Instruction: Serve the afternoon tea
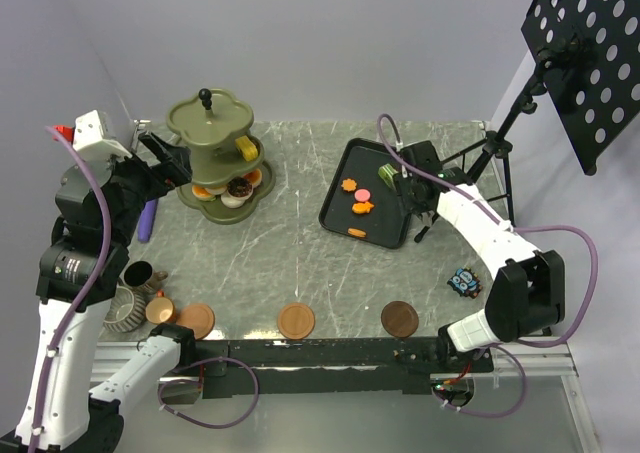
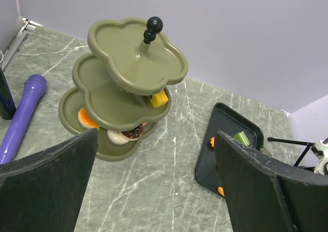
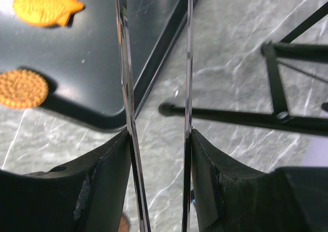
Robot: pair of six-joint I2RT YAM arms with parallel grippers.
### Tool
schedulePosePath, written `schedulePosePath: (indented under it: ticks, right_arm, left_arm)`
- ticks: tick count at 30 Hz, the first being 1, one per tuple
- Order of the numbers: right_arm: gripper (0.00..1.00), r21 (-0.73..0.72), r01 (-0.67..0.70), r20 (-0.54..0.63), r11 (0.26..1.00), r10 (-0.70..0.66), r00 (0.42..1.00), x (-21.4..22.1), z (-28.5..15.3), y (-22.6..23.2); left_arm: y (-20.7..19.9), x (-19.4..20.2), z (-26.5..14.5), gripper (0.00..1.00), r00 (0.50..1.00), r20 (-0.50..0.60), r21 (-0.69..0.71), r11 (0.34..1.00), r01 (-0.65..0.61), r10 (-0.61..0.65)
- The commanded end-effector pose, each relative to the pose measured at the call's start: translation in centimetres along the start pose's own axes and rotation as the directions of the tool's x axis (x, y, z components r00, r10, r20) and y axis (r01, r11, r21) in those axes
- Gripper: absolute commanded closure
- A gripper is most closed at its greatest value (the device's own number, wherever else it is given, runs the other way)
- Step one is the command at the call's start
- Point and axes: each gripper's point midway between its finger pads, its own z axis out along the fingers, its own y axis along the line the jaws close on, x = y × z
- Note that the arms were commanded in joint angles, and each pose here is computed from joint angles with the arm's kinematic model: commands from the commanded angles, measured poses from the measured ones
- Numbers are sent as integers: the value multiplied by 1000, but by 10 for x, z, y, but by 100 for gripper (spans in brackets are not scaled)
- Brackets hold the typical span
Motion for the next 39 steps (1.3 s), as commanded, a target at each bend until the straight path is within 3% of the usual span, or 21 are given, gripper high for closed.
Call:
schedulePosePath:
  ticks: [1, 17, 30, 39]
  right_arm:
    - [46, -4, 0, 88, 1000, 1, 996, -23, 7, -8]
    - [46, -19, 22, 30, 1000, -21, 999, -25, 48, -15]
    - [77, -57, 49, 52, 997, -46, 998, -31, 40, -13]
    - [84, -71, 98, 203, 993, -82, 976, -58, -28, 11]
  left_arm:
    - [-4, -7, -1, 0, 1000, 25, 18, 1000, 10, -11]
    - [-1, -11, -1, 0, 999, 33, 2, 1000, 13, -13]
    - [-2, -7, 5, 0, 1000, 17, 11, 1000, 25, -26]
    - [-2, -9, 5, 0, 999, 26, 11, 999, 30, -31]
